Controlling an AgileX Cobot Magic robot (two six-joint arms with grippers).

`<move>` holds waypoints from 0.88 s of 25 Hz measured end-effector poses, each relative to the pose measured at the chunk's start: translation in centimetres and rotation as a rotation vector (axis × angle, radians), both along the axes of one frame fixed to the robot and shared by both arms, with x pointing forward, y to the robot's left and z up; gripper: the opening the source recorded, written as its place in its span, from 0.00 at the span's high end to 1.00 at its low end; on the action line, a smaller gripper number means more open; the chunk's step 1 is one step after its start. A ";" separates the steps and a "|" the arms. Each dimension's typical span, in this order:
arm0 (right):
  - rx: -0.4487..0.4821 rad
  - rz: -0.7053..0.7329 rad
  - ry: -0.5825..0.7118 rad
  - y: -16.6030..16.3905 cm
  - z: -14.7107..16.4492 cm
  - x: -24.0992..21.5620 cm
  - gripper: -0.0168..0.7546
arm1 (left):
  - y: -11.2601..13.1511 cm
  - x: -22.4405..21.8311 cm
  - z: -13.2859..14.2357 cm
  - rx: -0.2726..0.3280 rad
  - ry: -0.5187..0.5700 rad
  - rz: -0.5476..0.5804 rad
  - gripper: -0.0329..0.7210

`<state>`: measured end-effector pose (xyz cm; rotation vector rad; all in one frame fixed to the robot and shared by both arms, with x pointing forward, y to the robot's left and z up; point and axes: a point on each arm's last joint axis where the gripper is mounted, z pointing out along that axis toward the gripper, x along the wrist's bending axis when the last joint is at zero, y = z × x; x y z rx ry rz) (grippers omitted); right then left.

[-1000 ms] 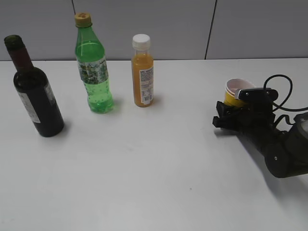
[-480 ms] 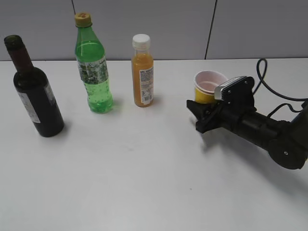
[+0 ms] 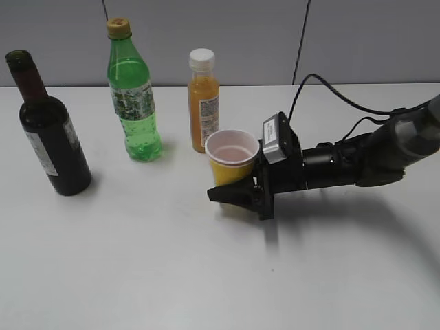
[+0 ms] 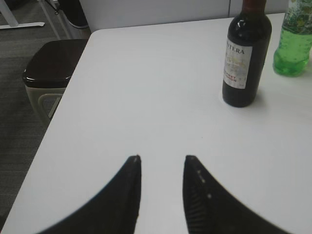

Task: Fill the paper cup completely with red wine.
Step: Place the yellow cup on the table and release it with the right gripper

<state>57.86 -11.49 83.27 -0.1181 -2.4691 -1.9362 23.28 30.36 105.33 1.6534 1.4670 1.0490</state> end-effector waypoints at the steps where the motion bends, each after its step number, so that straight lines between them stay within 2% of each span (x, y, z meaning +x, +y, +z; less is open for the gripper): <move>1: -0.013 0.041 0.017 0.5 -0.5 -0.2 0.41 | 0.0 0.0 0.0 0.000 0.000 0.000 0.65; 9: -0.038 0.202 0.031 4.7 -2.0 -1.9 0.41 | 0.0 0.0 0.0 0.000 0.000 0.000 0.65; 22: -0.027 0.165 0.065 5.0 -3.3 -1.8 0.41 | 0.0 0.0 0.0 0.000 0.000 0.000 0.65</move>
